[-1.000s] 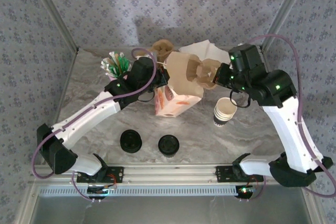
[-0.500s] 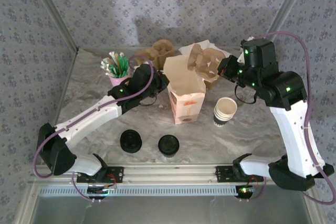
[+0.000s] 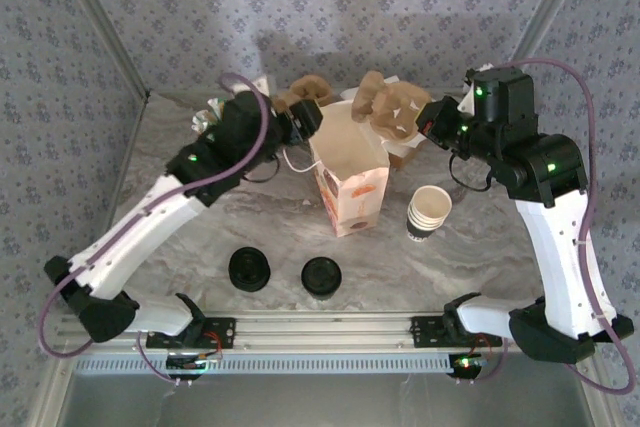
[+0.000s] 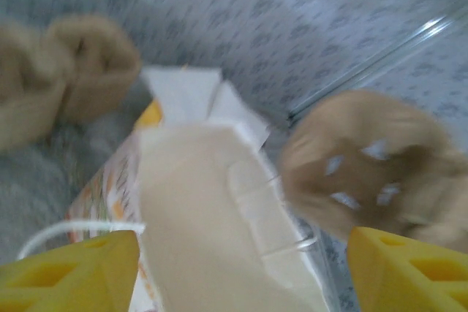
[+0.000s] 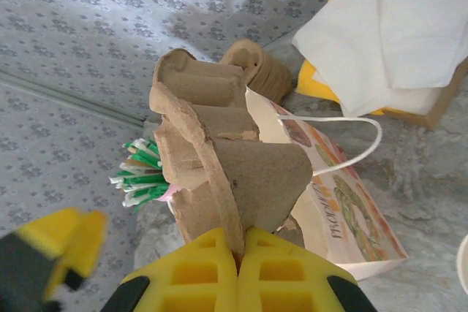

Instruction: Pack the takeout coffee

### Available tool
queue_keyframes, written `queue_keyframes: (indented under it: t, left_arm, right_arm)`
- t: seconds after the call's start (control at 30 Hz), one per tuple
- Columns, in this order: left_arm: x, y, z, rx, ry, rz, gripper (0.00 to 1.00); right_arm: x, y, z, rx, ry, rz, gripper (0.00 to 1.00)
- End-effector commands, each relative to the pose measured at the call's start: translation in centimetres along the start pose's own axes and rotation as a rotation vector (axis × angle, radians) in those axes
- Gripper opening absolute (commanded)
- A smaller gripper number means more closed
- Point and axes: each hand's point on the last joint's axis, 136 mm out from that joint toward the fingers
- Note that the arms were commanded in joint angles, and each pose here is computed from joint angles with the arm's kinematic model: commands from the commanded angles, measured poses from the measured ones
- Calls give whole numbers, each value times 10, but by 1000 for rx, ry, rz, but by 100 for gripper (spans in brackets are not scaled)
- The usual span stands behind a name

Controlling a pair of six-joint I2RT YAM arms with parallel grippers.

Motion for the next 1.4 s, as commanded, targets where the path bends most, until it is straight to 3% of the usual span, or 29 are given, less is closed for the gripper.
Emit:
queue_keyframes:
  t: [0.0, 0.07, 0.17, 0.33, 0.6, 1.13, 1.37]
  left_arm:
    - [41, 42, -36, -361, -147, -14, 84]
    - [46, 33, -58, -482, -289, 124, 91]
    - [47, 16, -78, -553, -411, 285, 94]
    - [33, 0, -90, -535, -470, 380, 95]
    - [3, -14, -90, -565, -382, 380, 93]
    - [-39, -13, -93, -617, -360, 330, 85]
    - [-50, -12, -98, -608, -370, 315, 75]
  right_arm:
    - [1, 1, 20, -13, 99, 16, 0]
    - [2, 0, 27, -10, 146, 25, 0]
    - [3, -2, 33, 6, 190, 32, 0]
    - [7, -4, 36, 22, 219, 32, 0]
    - [6, -6, 37, 22, 230, 39, 0]
    - [5, -19, 40, 37, 262, 94, 0]
    - [4, -23, 40, 39, 267, 108, 0]
Point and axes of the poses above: each hand's point on the last joint's axis, 136 mm out from that joint toward the fingers, its own x axis back along the fingers, its own z axis along the line the jaws close on, y = z × x, and after that the axes turned 12 degrees about -x, right-handed
